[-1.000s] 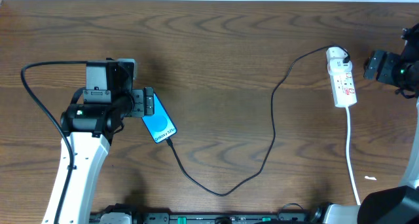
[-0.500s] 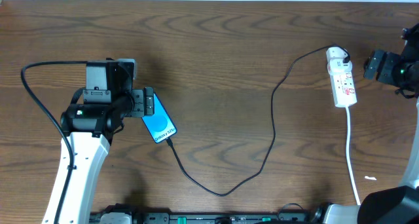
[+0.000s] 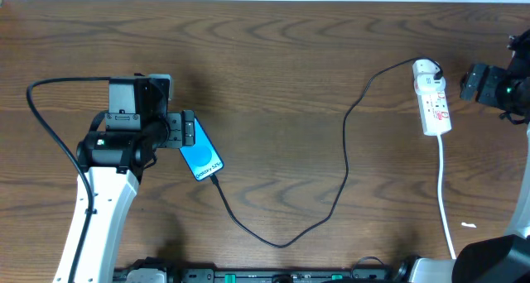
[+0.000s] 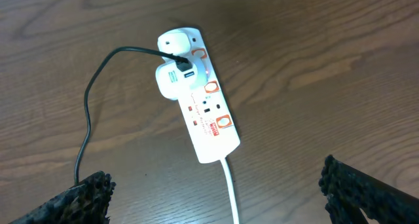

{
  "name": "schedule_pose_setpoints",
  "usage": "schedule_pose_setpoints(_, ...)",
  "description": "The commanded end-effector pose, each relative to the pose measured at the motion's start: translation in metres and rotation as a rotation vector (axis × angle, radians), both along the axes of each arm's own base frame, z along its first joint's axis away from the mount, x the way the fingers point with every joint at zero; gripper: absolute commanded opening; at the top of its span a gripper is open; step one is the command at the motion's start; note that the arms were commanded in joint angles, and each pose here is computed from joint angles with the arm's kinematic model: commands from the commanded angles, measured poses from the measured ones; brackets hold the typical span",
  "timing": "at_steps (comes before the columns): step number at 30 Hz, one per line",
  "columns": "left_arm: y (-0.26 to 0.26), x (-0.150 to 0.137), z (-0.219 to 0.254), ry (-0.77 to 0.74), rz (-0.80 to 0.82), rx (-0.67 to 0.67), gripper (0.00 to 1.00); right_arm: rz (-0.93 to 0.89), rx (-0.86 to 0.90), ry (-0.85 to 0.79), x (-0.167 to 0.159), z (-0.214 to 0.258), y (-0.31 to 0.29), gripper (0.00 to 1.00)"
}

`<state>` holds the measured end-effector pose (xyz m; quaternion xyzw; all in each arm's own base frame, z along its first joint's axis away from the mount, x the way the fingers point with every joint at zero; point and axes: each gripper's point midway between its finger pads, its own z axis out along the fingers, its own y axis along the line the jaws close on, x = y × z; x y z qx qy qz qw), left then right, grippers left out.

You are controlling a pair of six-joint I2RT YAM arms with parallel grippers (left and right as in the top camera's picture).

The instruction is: Plug charger to phone and switch on socket

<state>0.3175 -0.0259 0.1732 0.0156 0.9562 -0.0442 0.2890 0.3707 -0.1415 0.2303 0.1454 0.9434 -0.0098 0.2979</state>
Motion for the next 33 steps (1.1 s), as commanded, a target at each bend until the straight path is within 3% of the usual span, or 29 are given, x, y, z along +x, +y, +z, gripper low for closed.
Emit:
schedule_pose_setpoints(1,0.001,-0.002,0.007,-0.026,-0.007,0.017,0.9,-0.023,-0.001,-0.007,-0.002,0.003,-0.003,0.99)
schedule_pose_setpoints(9,0.0,-0.005,0.021,-0.131,-0.007,-0.001,0.9,-0.024,-0.001,-0.007,-0.002,0.003,-0.003,0.99)
schedule_pose_setpoints(17,-0.008,-0.013,0.004,-0.324,-0.039,-0.044,0.9,-0.023,-0.001,-0.007,-0.002,0.003,-0.003,0.99)
schedule_pose_setpoints(33,-0.008,-0.048,0.035,-0.826,-0.062,-0.054,0.9,-0.023,-0.001,-0.007,-0.002,0.003,-0.003,0.99)
